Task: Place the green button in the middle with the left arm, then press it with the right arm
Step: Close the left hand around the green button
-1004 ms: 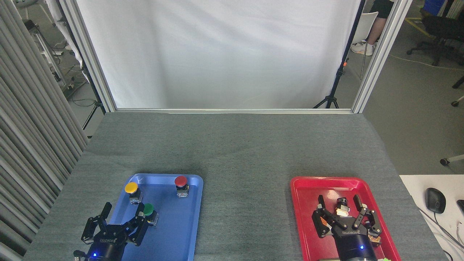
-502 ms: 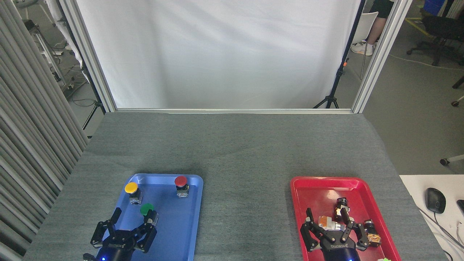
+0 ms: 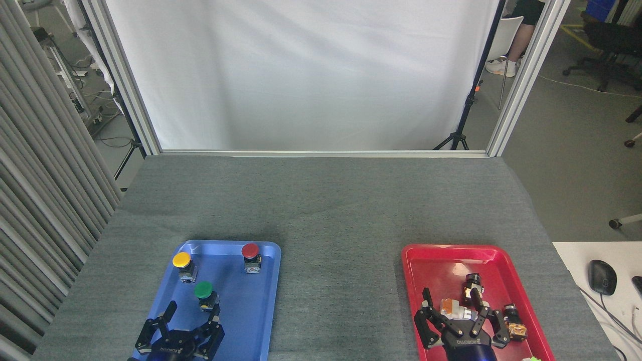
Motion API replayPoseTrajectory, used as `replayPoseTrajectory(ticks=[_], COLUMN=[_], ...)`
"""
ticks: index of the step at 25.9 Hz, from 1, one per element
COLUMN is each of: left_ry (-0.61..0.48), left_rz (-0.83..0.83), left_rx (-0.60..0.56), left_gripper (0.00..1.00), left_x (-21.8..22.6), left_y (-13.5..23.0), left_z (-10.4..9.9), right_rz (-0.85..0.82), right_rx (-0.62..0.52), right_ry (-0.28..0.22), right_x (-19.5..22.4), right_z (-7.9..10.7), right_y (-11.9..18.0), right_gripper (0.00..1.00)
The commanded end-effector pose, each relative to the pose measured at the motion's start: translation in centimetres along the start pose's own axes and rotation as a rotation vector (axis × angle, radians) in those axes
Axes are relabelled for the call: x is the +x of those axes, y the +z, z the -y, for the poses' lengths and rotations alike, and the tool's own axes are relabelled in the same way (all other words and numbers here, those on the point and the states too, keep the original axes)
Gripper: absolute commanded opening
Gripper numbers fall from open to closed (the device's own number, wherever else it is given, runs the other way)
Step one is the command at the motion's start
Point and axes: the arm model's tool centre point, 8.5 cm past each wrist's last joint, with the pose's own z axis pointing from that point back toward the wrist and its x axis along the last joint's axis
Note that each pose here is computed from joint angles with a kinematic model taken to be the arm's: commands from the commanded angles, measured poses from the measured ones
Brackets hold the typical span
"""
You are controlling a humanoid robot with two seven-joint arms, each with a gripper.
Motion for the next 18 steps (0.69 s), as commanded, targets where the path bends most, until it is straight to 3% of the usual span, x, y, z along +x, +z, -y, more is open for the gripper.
replayPoseTrajectory(ticks=[1,18], left_ry=[0.005,-0.004], left_rz=[0.002,0.006], left_rx=[-0.027,-0.066], left_gripper=[0.95,0.88], left_x=[0.2,0.1], left_y=[0.0,-2.3], left_z=[1.0,2.0], right_rz=[-0.002,0.031], right_rx=[0.001,-0.022], right_ry=[-0.004,-0.015], right_x=[0.1,1.5], right_z=[0.0,0.8], right_y=[0.0,-0.4], right_gripper=[1.0,1.0])
